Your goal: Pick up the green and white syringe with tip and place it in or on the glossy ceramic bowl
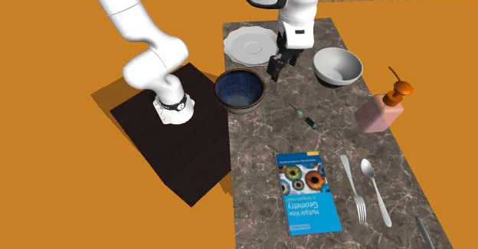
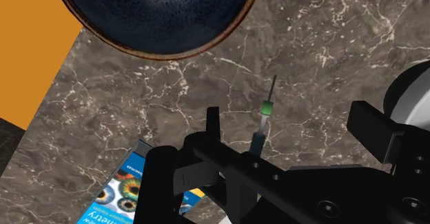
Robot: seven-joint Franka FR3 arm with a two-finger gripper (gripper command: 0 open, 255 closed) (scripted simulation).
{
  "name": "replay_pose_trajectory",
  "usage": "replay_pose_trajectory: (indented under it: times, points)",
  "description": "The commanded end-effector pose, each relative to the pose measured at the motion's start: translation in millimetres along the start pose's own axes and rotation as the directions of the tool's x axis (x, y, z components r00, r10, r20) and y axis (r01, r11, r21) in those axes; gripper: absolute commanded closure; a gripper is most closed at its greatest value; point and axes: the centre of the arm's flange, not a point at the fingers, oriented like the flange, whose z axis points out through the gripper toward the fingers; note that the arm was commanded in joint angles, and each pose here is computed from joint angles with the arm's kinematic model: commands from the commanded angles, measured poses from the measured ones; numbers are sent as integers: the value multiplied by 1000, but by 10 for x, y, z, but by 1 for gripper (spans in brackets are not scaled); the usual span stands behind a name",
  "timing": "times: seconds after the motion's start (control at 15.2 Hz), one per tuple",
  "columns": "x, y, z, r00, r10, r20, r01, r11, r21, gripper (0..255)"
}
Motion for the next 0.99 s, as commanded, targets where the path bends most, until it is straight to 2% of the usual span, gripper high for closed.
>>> replay_pose_trajectory:
  times: [0.0,0.2,0.66,0.92]
  points:
    - [64,-237,96,1000,3,3,-3,1000,-8,0]
    - [146,-554,224,1000,5,5,-5,1000,-19,0]
    - [144,-547,594,1000,5,5,-5,1000,-19,0]
    - [144,-547,624,1000,5,5,-5,1000,-19,0]
